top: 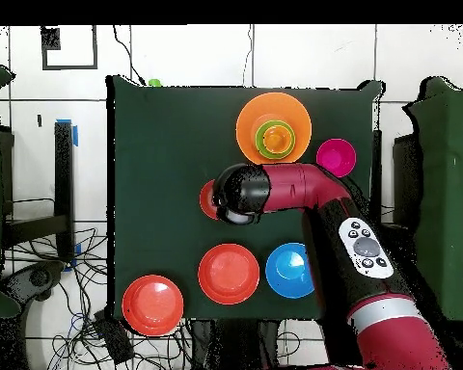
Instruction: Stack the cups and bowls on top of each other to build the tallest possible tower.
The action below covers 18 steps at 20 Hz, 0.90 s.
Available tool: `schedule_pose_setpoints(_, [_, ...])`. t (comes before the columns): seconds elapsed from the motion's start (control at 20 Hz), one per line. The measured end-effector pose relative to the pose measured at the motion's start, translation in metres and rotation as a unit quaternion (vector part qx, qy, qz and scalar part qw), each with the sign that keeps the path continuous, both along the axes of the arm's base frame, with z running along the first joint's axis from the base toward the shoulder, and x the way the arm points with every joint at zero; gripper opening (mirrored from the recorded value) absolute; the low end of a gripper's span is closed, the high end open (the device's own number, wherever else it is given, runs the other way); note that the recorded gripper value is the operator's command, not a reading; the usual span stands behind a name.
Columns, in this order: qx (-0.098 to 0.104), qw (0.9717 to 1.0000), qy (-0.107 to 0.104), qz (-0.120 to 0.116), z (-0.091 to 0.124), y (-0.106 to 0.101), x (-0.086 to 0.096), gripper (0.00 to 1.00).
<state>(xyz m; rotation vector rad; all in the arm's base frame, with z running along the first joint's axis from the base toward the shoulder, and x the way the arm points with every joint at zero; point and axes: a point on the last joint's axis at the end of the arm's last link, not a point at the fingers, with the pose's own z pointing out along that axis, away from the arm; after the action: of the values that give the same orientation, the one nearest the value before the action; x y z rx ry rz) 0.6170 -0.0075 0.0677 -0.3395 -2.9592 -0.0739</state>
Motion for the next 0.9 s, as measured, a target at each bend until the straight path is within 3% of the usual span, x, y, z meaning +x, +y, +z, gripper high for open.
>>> schedule_pose_setpoints(0.35, [0.003,0.9998,0.008,0.018,-0.017,0.010,-0.012,1.00])
schedule_pose_setpoints(0.65, [-0.010,0.9979,0.003,0.063,-0.051,0.023,-0.029,1.00])
schedule_pose_setpoints(0.9, [-0.025,0.9935,-0.004,0.110,-0.088,0.035,-0.051,1.00])
